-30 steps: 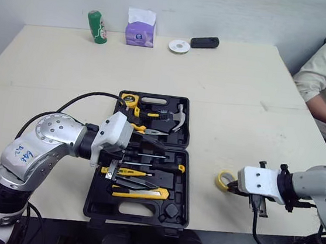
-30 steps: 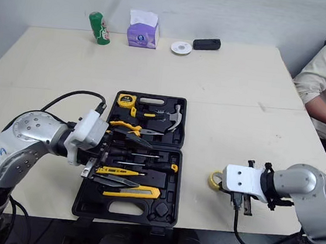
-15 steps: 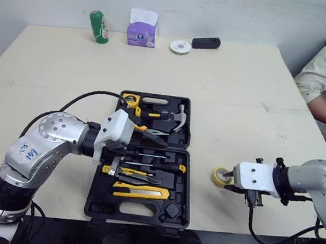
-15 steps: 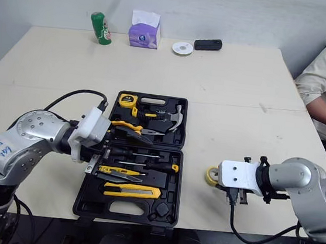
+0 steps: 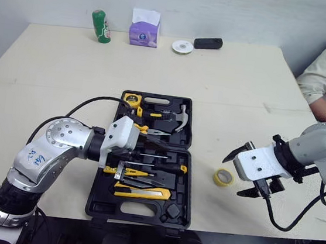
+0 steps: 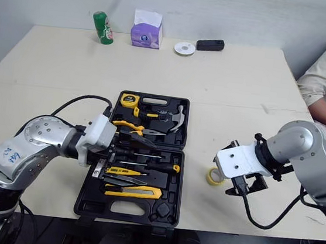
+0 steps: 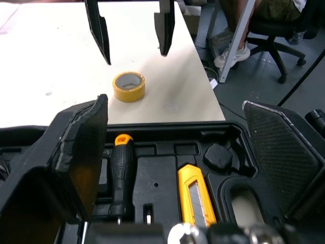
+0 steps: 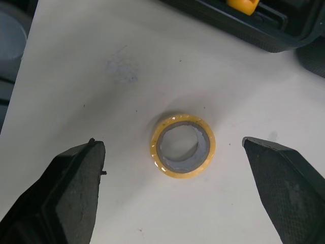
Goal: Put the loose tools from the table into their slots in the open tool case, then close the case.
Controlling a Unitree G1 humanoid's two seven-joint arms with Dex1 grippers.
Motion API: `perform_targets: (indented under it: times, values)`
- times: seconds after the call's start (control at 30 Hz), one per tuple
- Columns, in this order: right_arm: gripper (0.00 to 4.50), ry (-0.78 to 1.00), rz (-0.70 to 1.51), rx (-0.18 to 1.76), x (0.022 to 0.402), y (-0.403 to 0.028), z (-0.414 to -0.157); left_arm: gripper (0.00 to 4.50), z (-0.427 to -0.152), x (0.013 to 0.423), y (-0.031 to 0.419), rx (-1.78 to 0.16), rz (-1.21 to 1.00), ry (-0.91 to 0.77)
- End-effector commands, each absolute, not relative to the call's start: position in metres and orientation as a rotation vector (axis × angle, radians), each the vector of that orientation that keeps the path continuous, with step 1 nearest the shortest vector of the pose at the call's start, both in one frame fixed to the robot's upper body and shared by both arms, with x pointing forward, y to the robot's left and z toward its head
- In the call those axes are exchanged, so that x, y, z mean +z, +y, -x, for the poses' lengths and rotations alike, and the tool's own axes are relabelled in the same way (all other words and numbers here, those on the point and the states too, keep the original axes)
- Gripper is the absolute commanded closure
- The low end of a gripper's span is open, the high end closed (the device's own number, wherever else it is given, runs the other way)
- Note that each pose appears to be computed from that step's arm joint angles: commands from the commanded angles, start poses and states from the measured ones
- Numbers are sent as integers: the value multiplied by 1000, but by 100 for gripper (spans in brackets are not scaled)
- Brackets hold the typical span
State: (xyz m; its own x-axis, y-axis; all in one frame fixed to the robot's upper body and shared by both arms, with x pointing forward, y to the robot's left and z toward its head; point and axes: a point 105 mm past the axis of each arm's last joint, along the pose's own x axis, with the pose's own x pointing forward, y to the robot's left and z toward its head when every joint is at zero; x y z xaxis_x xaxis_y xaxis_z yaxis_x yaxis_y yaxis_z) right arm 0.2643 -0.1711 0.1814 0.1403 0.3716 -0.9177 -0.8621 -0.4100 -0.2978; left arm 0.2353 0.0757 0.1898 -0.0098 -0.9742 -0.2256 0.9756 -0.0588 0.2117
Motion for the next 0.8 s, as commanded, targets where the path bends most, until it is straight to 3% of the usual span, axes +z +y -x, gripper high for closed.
perform_targets:
  times: [0.03,0.6,0.7,0.77,0.8]
  values:
    - [4,564,1443,1559,184,-176,-263,0,-230,195,71,-1599,-381,-44]
    - [4,575,1569,1678,172,-176,-265,0,-231,197,70,-1572,-376,-57]
    - [79,578,1572,1689,169,-177,-263,0,-232,199,70,-1569,-380,-58]
    - [173,582,1560,1689,167,-177,-262,0,-232,199,71,-1568,-382,-58]
    - [173,583,1555,1689,166,-177,-262,0,-232,200,71,-1568,-382,-58]
